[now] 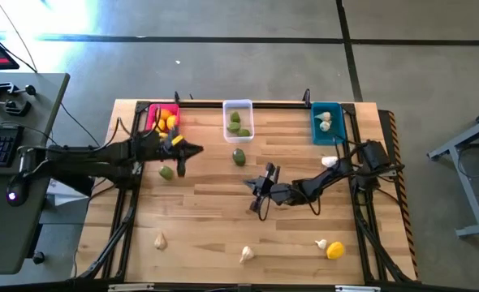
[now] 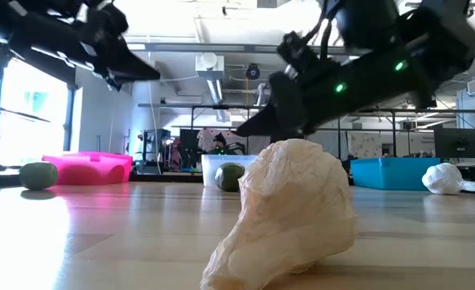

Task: Sort produce into baskets
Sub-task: Put the garlic into the blue bin

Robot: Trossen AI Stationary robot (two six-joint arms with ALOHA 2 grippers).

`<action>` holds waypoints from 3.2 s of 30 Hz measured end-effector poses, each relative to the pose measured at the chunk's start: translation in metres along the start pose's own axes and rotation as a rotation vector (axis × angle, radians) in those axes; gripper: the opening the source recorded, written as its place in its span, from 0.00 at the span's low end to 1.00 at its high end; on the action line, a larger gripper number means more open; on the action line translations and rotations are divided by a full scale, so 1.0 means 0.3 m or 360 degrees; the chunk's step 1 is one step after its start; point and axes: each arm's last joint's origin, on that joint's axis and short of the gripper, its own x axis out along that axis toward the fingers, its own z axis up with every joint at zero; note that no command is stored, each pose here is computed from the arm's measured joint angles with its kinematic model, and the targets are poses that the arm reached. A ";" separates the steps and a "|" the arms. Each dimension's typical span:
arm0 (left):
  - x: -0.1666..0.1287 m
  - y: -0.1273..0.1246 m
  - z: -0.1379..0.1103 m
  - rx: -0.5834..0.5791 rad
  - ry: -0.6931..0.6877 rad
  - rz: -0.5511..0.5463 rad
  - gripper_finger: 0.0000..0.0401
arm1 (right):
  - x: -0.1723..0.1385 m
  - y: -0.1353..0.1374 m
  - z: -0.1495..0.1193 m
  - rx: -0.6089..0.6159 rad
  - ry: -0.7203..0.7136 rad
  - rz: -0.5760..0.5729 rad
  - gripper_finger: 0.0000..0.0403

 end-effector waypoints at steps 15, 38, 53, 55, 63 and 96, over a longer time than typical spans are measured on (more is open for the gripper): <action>-0.033 -0.178 -0.085 0.0175 -0.0122 -0.0525 0.00 | -0.321 0.110 0.120 0.0043 0.0296 0.0464 0.00; -0.039 -0.194 -0.087 0.0197 -0.0127 -0.0553 0.00 | -0.712 0.140 0.191 0.0646 0.1448 0.0255 0.34; -0.032 -0.194 -0.095 0.0161 -0.0087 -0.0531 0.00 | -0.638 0.320 0.019 0.0171 0.2184 -0.0020 0.52; -0.029 -0.195 -0.098 0.0163 -0.0077 -0.0529 0.00 | -0.632 0.327 0.002 0.0155 0.2214 -0.0041 0.56; -0.015 -0.194 -0.110 0.0143 -0.0031 -0.0463 0.00 | -0.622 0.336 -0.029 0.0055 0.2250 -0.0021 0.60; -0.008 -0.197 -0.085 0.0113 -0.0165 -0.0409 0.00 | -0.264 -0.117 0.264 -0.0068 0.1418 -0.0146 0.13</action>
